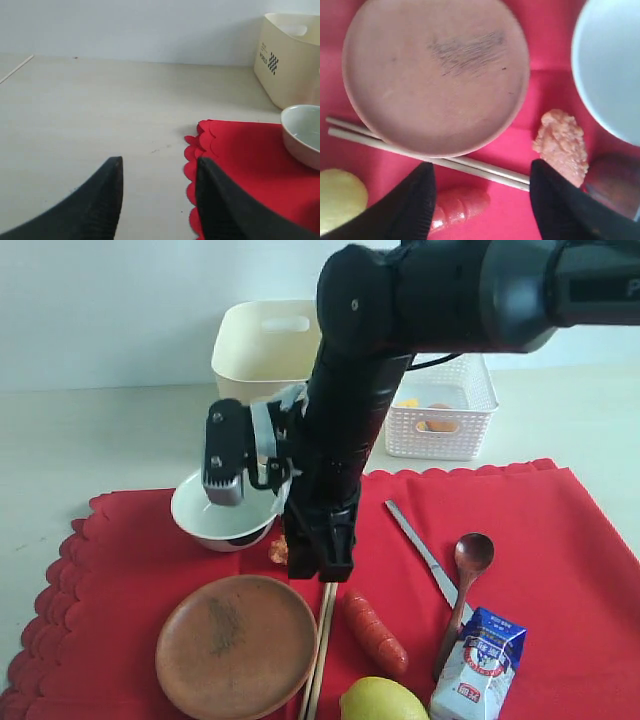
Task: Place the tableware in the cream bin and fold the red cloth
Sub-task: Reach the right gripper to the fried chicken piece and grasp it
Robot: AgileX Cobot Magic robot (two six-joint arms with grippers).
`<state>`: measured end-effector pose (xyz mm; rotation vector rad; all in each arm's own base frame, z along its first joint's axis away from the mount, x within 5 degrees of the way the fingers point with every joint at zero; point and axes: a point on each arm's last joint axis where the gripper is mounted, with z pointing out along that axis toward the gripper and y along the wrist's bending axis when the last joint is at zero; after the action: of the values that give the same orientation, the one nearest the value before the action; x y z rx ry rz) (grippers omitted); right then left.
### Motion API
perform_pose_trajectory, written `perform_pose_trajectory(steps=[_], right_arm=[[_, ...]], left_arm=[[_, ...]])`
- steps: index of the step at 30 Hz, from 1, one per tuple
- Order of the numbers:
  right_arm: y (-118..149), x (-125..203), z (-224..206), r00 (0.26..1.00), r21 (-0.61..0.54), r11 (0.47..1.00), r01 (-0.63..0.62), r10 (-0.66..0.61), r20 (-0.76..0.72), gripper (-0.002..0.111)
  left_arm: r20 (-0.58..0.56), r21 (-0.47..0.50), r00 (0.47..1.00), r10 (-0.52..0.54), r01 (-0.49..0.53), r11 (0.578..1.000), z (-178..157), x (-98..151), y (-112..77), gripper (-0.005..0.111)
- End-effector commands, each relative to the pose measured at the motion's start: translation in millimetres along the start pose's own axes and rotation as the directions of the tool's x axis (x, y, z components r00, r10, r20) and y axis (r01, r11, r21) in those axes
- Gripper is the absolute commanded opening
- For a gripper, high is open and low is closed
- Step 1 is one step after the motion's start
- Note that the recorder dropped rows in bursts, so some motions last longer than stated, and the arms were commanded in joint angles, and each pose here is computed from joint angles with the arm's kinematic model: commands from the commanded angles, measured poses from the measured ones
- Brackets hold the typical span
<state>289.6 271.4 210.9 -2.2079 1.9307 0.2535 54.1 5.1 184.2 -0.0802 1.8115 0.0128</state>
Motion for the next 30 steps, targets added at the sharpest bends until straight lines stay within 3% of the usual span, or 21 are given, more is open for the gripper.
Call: perform_pose_trajectory(steps=[1, 7, 24, 30], right_arm=[[-5, 4, 26, 0.987, -0.026, 0.988, 0.153, -0.154, -0.034, 0.054], [-21, 7, 42, 0.991, 0.103, 0.987, 0.122, -0.116, -0.071, 0.054], [-37, 10, 68, 0.990, 0.207, 0.969, 0.133, -0.119, -0.082, 0.054], [-36, 12, 75, 0.988, 0.183, 0.974, 0.134, -0.117, -0.102, 0.054]], left_arm=[[0.011, -0.001, 1.000, -0.005, 0.005, 1.000, 0, 0, 0.0, 0.045], [0.011, -0.001, 1.000, -0.005, 0.005, 1.000, 0, 0, 0.0, 0.045], [0.011, -0.001, 1.000, -0.005, 0.005, 1.000, 0, 0, 0.0, 0.045], [0.011, -0.001, 1.000, -0.005, 0.005, 1.000, 0, 0, 0.0, 0.045]])
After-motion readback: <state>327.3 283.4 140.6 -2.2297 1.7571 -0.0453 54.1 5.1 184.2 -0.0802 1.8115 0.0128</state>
